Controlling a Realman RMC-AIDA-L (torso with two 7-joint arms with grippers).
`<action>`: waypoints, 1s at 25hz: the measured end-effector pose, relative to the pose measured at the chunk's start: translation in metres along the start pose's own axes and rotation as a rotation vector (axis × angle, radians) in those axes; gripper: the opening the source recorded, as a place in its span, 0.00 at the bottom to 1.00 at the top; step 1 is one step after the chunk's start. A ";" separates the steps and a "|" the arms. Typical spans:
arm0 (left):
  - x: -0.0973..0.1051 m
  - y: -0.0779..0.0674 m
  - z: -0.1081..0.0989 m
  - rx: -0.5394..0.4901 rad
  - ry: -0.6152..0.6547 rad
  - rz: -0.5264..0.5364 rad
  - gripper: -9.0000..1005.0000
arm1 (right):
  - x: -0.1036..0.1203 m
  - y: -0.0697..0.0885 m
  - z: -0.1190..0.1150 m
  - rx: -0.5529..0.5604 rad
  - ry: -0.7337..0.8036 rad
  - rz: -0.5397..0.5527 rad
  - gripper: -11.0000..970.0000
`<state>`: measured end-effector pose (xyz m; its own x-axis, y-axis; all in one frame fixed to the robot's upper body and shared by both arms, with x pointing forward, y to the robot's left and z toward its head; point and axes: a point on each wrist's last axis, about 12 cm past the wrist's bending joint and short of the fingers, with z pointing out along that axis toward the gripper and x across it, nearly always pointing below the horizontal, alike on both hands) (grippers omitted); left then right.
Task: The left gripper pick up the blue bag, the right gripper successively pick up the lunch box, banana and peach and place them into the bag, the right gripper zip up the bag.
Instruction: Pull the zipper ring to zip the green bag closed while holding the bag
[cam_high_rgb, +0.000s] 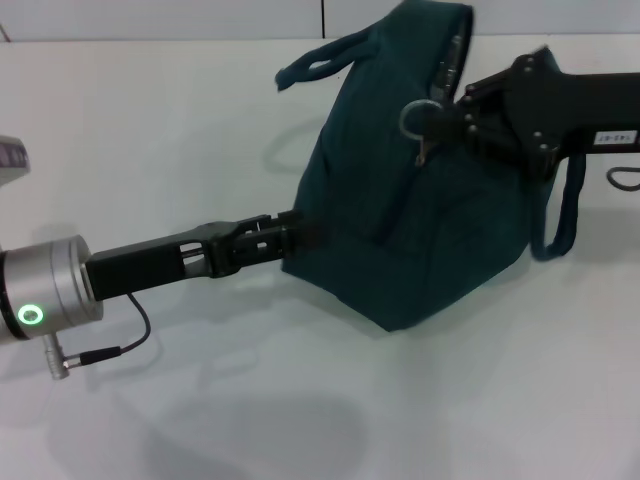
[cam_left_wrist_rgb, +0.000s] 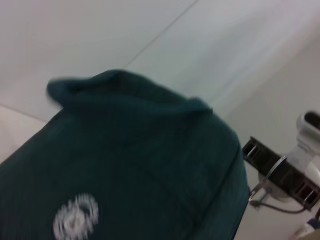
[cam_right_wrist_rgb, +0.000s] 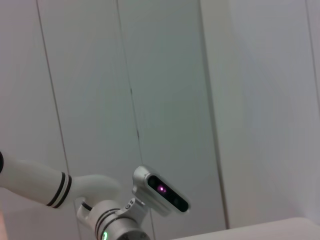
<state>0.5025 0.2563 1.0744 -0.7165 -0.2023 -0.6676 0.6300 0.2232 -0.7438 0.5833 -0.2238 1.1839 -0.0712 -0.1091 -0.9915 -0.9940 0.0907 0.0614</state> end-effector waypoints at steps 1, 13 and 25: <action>0.001 0.000 0.000 -0.003 0.006 0.002 0.87 | 0.000 0.000 0.003 -0.007 0.001 0.004 0.02; 0.000 0.011 -0.003 -0.103 -0.062 0.099 0.87 | 0.004 0.000 0.019 -0.047 0.038 0.014 0.02; 0.000 0.009 -0.009 -0.112 -0.134 0.279 0.87 | 0.006 0.000 0.017 -0.054 0.040 0.056 0.02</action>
<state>0.5054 0.2671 1.0682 -0.4705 -0.2404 -0.8490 0.7541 0.3901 -0.5283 0.5840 -0.2076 1.1764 -0.1291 -0.1447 -0.9810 -0.9913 0.0446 0.1239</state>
